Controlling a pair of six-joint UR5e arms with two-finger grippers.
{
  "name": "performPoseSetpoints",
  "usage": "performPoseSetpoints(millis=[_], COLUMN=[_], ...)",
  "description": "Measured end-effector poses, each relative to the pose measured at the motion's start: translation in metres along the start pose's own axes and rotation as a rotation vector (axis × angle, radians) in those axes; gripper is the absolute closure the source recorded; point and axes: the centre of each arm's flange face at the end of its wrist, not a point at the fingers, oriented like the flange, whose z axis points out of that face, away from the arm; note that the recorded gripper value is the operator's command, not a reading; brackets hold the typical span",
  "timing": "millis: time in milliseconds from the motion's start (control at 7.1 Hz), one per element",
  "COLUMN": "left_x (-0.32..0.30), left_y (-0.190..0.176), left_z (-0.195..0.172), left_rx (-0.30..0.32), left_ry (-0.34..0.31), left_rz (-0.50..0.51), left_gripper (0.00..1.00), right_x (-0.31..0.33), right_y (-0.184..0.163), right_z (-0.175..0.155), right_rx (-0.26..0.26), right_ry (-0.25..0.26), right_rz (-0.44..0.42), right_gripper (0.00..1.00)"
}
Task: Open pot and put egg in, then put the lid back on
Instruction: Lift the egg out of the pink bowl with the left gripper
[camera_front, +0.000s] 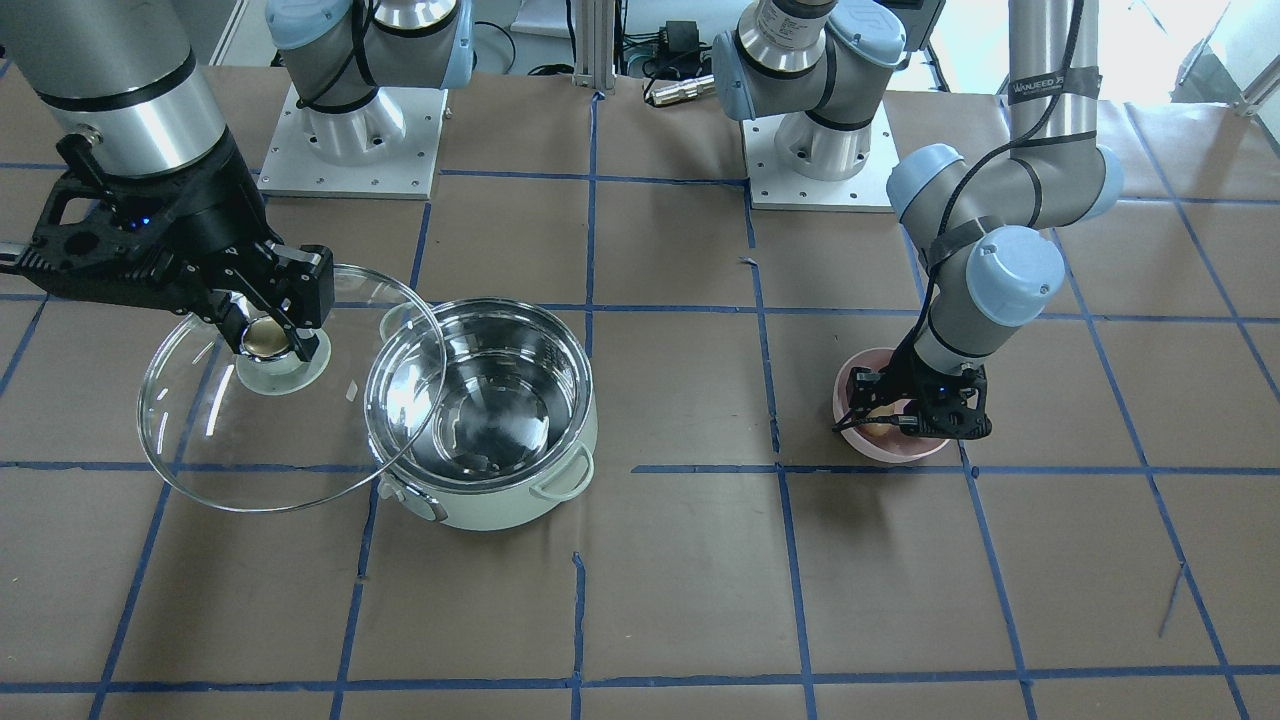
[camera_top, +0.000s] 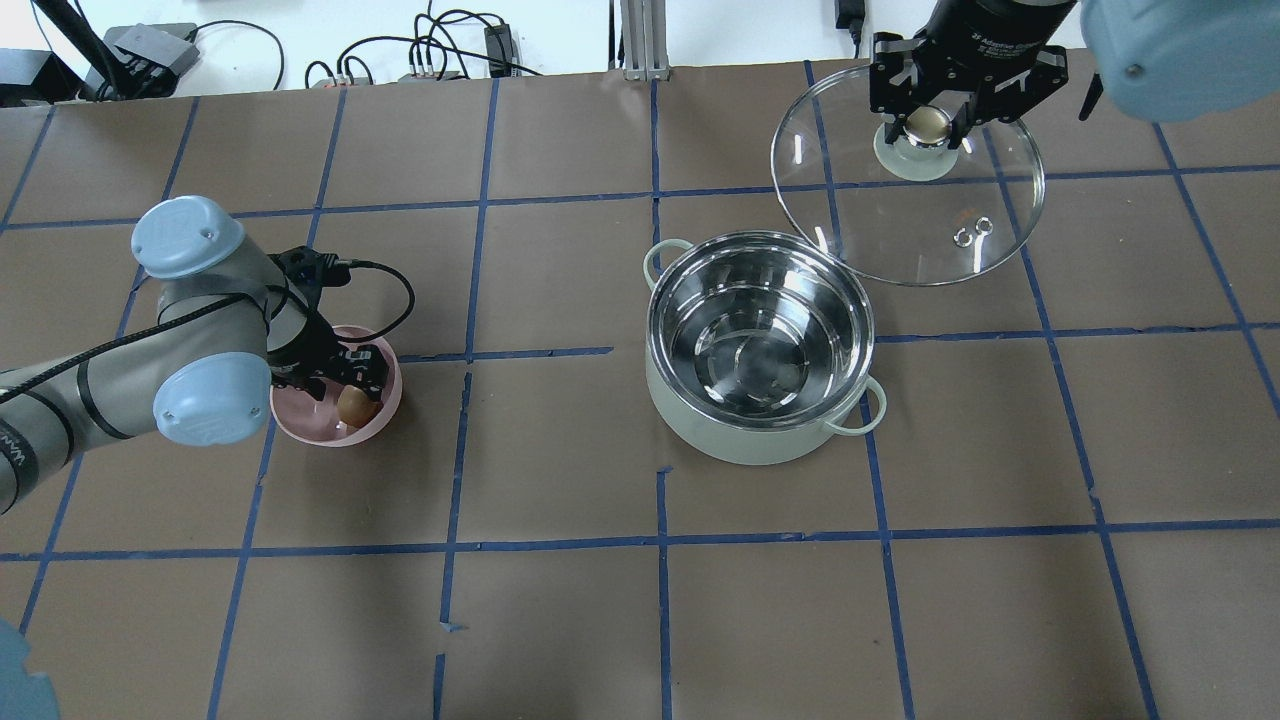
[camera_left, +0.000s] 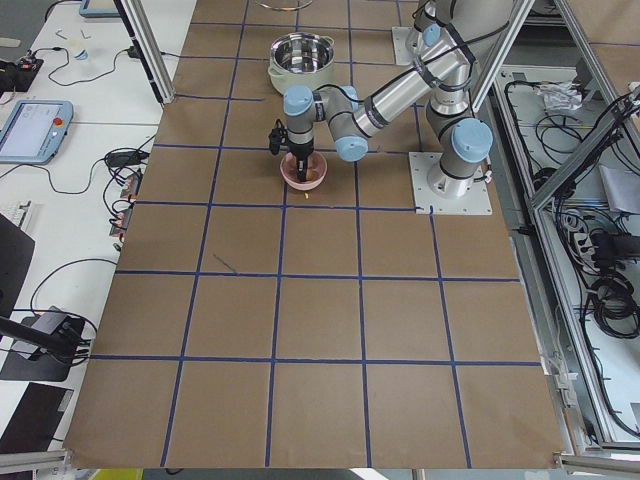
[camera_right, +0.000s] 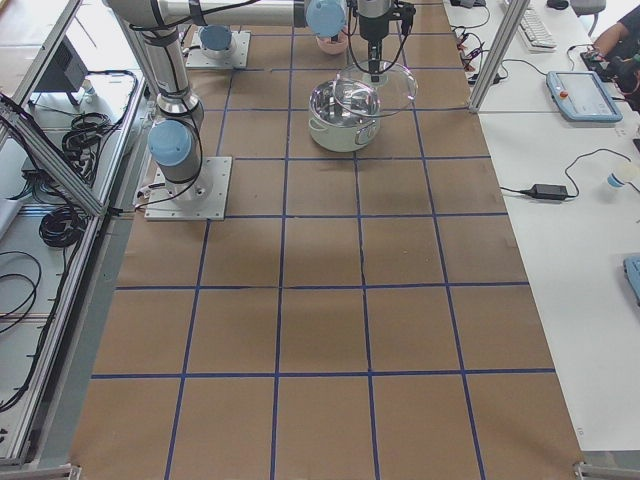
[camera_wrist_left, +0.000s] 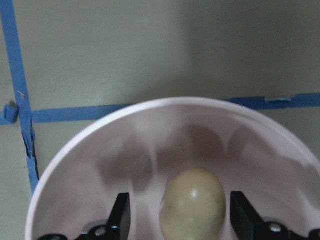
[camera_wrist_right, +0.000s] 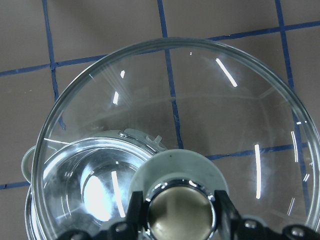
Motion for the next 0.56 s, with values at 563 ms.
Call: performPoseSetpoints(millis=[563], left_x=[-0.0001], left_y=[-0.0003], left_z=[-0.0010], left_rx=[0.002], left_ry=[0.000], left_rz=[0.011], left_gripper=[0.80], right_x=[0.0002], right_y=[0.0014], right_z=[0.0095], right_rx=[-0.008], right_ry=[0.001], right_rz=[-0.005], right_gripper=[0.54])
